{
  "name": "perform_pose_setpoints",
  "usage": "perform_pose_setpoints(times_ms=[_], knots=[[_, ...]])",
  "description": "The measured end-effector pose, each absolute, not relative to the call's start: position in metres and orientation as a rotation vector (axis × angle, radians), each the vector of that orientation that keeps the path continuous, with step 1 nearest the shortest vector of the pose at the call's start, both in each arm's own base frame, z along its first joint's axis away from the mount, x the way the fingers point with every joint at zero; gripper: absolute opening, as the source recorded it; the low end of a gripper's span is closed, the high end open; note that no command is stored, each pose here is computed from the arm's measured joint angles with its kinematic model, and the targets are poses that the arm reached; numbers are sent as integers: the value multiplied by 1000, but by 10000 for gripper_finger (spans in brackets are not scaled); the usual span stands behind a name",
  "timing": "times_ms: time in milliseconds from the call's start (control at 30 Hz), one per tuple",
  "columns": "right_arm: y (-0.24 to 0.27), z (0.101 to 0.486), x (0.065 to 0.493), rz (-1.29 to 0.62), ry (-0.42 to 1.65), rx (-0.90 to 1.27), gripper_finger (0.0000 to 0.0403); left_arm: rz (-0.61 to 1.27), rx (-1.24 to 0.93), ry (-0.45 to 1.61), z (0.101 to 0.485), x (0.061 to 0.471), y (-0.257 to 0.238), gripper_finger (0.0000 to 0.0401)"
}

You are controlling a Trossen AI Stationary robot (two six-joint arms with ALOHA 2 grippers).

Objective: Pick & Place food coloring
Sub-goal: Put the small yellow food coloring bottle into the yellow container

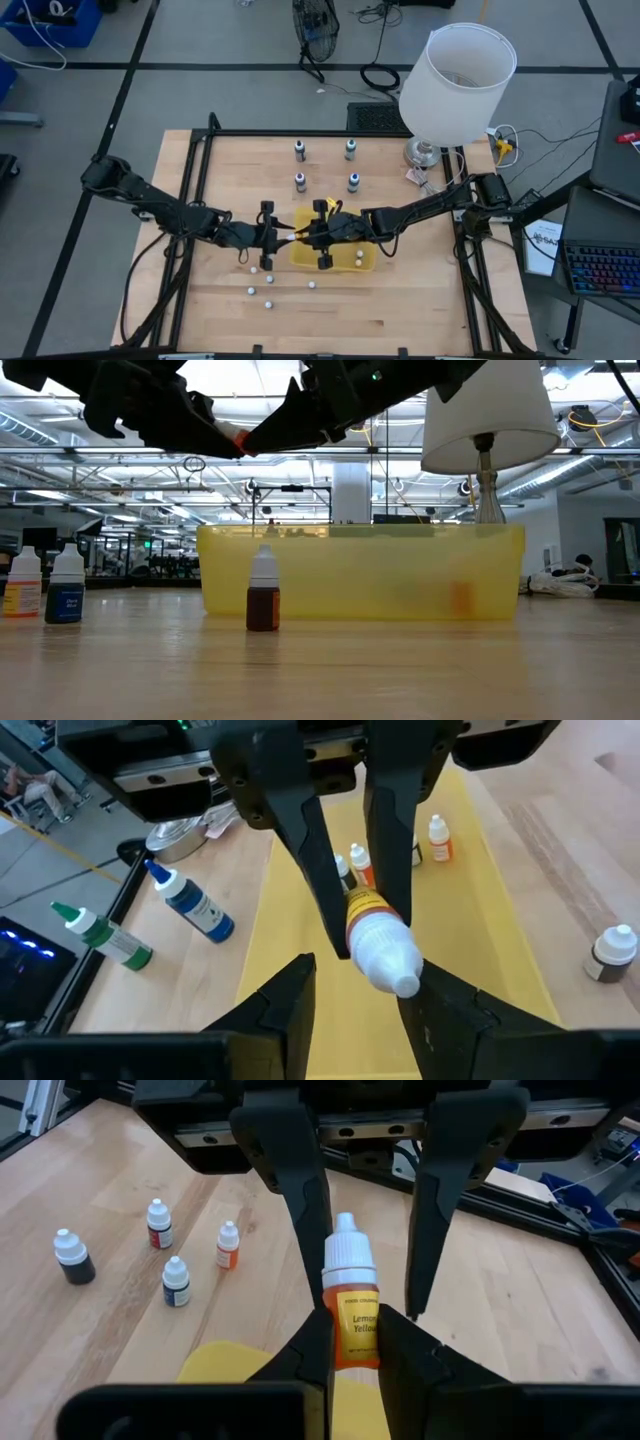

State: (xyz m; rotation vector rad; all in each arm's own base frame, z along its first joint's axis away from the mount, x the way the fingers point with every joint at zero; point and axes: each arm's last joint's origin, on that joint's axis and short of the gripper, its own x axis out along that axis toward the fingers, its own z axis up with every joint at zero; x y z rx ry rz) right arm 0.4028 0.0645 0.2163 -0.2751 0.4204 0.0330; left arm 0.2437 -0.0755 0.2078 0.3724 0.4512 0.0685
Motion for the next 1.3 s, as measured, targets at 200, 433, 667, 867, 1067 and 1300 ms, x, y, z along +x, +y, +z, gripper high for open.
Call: perform_pose_setpoints(times_ms=[200, 433, 667, 867, 1067, 1300], knots=[[64, 216, 403, 33, 425, -276, 40, 34, 359, 407, 212, 244, -79, 141], [64, 216, 403, 33, 429, -277, 39, 36, 386, 402, 213, 243, -82, 141], [64, 216, 403, 33, 428, -276, 39, 44, 381, 405, 213, 243, -82, 140], [64, 216, 403, 32, 428, -276, 40, 49, 363, 405, 212, 243, -82, 133], [63, 216, 403, 25, 429, -277, 40, 95, 334, 407, 212, 243, -81, 67], [65, 225, 394, 31, 462, -269, 74, 100, 263, 401, 220, 245, -81, 62]])
